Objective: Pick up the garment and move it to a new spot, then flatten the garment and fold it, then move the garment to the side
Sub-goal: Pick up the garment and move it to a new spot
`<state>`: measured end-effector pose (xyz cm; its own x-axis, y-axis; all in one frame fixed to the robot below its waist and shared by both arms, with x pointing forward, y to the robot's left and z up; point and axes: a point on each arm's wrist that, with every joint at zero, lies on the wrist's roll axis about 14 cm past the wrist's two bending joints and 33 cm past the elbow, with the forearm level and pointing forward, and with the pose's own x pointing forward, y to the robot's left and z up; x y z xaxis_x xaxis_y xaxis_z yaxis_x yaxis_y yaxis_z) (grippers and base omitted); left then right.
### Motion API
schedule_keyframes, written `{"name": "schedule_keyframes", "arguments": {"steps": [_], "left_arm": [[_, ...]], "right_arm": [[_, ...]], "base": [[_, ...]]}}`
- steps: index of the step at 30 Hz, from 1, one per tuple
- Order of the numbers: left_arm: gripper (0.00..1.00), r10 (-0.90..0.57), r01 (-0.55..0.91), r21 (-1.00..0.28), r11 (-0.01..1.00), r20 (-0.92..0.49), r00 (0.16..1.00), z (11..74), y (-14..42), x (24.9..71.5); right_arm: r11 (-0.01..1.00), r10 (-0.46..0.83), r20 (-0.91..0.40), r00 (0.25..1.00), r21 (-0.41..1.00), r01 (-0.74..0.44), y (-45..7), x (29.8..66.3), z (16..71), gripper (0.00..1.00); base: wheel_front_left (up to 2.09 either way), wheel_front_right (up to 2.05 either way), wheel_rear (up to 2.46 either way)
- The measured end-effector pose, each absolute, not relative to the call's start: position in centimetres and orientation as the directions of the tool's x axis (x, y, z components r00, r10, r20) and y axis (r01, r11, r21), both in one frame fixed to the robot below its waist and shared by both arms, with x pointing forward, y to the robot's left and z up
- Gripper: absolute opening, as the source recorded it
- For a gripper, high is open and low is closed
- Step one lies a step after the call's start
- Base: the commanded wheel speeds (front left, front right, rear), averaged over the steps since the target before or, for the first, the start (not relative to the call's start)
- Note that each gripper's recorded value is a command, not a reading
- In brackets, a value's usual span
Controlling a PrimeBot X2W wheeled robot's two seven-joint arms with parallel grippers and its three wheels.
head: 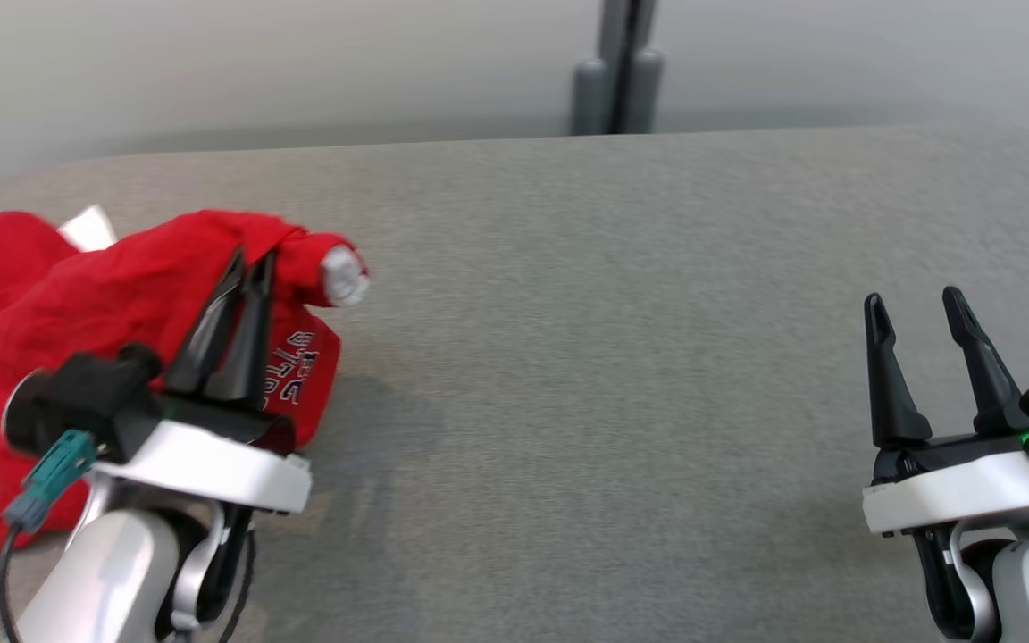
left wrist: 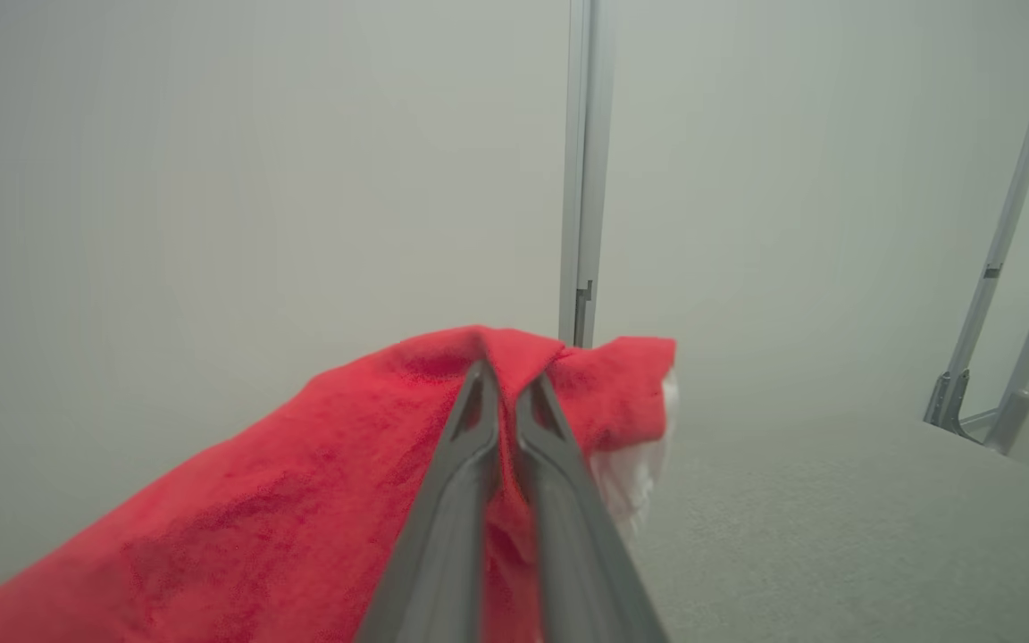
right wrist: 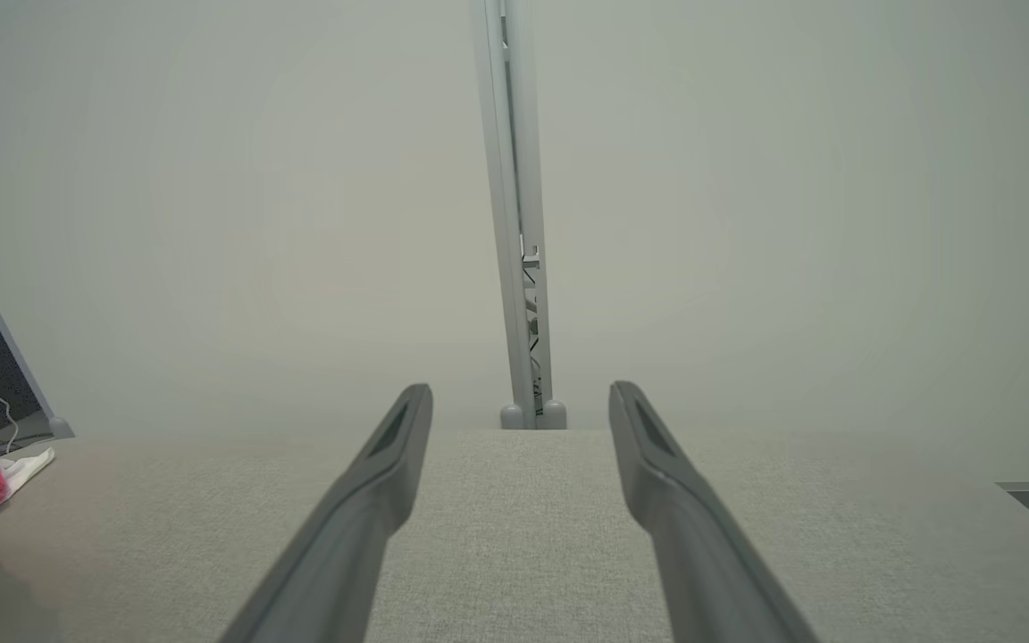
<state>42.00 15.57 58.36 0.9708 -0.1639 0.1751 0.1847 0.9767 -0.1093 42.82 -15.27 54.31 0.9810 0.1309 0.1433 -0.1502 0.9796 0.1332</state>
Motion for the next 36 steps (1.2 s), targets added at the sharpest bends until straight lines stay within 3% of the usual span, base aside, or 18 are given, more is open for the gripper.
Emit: {"name": "schedule_keyframes", "arguments": {"steps": [8, 12, 22, 23, 24, 25, 30, 36], "left_arm": [[0.00, -0.497, 0.521, -0.093, 0.849, 0.195, 0.845, 59.1, 3.8, 45.0], [0.00, -0.680, 0.689, -0.127, 0.714, 0.107, 0.725, 55.9, -3.8, 44.6], [0.00, -0.836, 0.792, -0.267, 0.549, -0.186, 0.516, 44.0, -10.9, 41.3], [0.29, -0.840, 0.794, -0.275, 0.542, -0.205, 0.502, 43.2, -11.1, 41.0], [0.84, -0.843, 0.796, -0.281, 0.537, -0.221, 0.491, 42.6, -11.2, 40.7], [1.00, -0.845, 0.796, -0.286, 0.533, -0.223, 0.486, 42.4, -11.3, 40.4], [1.00, -0.835, 0.788, -0.275, 0.550, -0.173, 0.522, 43.4, -10.7, 40.9], [1.00, -0.754, 0.716, -0.269, 0.645, -0.065, 0.654, 46.3, -7.5, 42.4]], "right_arm": [[0.990, -0.015, 0.139, 0.990, 0.138, -0.004, -20.6, 41.0, 54.1, 1.00], [0.983, -0.115, 0.111, 0.987, 0.153, 0.097, -23.9, 39.4, 52.8, 1.00], [0.966, -0.205, 0.009, 0.979, 0.160, 0.201, -26.5, 38.2, 48.8, 1.00], [0.966, -0.208, 0.007, 0.978, 0.159, 0.205, -26.6, 38.2, 48.6, 1.00], [0.966, -0.209, 0.005, 0.978, 0.158, 0.206, -26.6, 38.3, 48.5, 1.00], [0.966, -0.207, 0.007, 0.978, 0.158, 0.203, -26.6, 38.5, 48.5, 1.00], [0.969, -0.183, 0.007, 0.983, 0.169, 0.179, -25.8, 39.2, 48.2, 1.00], [0.976, -0.140, 0.038, 0.989, 0.173, 0.132, -24.4, 40.1, 49.0, 1.00]], "base": [[0.00, 0.00, 0.00], [0.00, 0.00, 0.00], [0.00, 0.00, 0.00], [0.00, 0.00, 0.00], [0.00, 0.00, 0.00], [0.00, 0.00, 0.00], [0.00, 0.00, 0.00], [0.00, 0.00, 0.00]]}}
